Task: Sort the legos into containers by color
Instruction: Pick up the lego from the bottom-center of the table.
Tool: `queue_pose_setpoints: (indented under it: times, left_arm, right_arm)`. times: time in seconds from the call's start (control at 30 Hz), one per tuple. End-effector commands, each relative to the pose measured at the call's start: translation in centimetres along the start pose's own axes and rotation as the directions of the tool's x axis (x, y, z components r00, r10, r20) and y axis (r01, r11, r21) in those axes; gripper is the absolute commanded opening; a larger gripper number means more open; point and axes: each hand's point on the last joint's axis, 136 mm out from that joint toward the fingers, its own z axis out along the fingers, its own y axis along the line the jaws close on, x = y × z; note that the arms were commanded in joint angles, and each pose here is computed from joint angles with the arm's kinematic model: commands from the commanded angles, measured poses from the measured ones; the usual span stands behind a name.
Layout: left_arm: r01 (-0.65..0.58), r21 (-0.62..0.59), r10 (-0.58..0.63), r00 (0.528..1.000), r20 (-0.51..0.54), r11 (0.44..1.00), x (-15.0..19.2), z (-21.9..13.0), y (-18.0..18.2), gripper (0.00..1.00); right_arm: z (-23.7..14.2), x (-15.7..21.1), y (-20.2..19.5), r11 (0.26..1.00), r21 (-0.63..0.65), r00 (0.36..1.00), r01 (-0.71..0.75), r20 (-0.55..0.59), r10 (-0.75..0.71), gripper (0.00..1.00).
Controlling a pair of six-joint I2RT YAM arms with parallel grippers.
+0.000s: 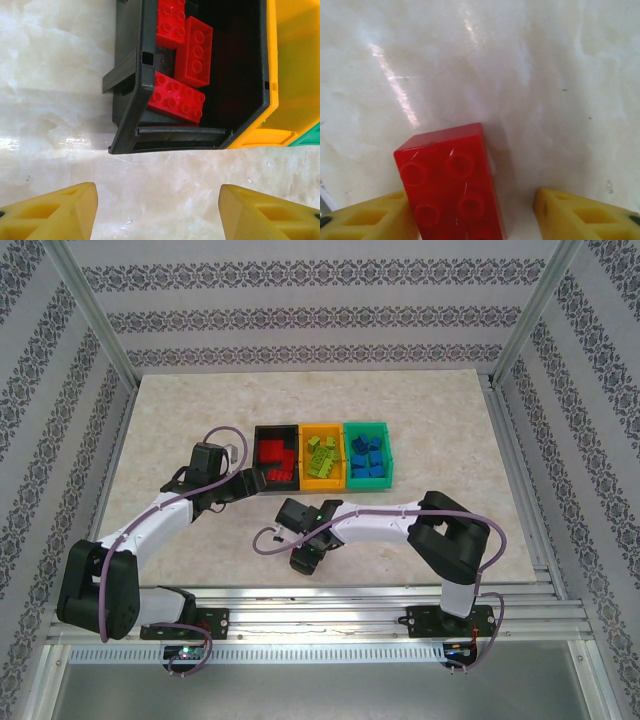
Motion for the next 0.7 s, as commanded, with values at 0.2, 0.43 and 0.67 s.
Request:
queue_pose_setpoints:
  times: [0.2, 0.43, 0.67]
  left_arm:
    - [0.009, 0.000, -0.009, 0.999, 0.034, 1.000, -0.6, -0.9, 0.4, 0.65]
    - [0.030, -0.006, -0.030, 0.999, 0.044, 1.000, -0.1, -1.0, 1.7, 0.65]
    - [0.044, 0.023, -0.045, 0.997, 0.059, 0.999, -0.9, -1.2, 1.5, 0.65]
  right_arm:
    - [0.4, -1.1, -0.1, 0.998, -0.048, 0.998, -0.048, 0.029, 0.049, 0.32]
    - [-4.2, -5.5, -0.7, 0.974, -0.170, 0.957, -0.153, 0.221, 0.189, 0.31]
    - [-10.0, -10.8, -3.0, 0.958, -0.222, 0.861, -0.182, 0.434, 0.264, 0.32]
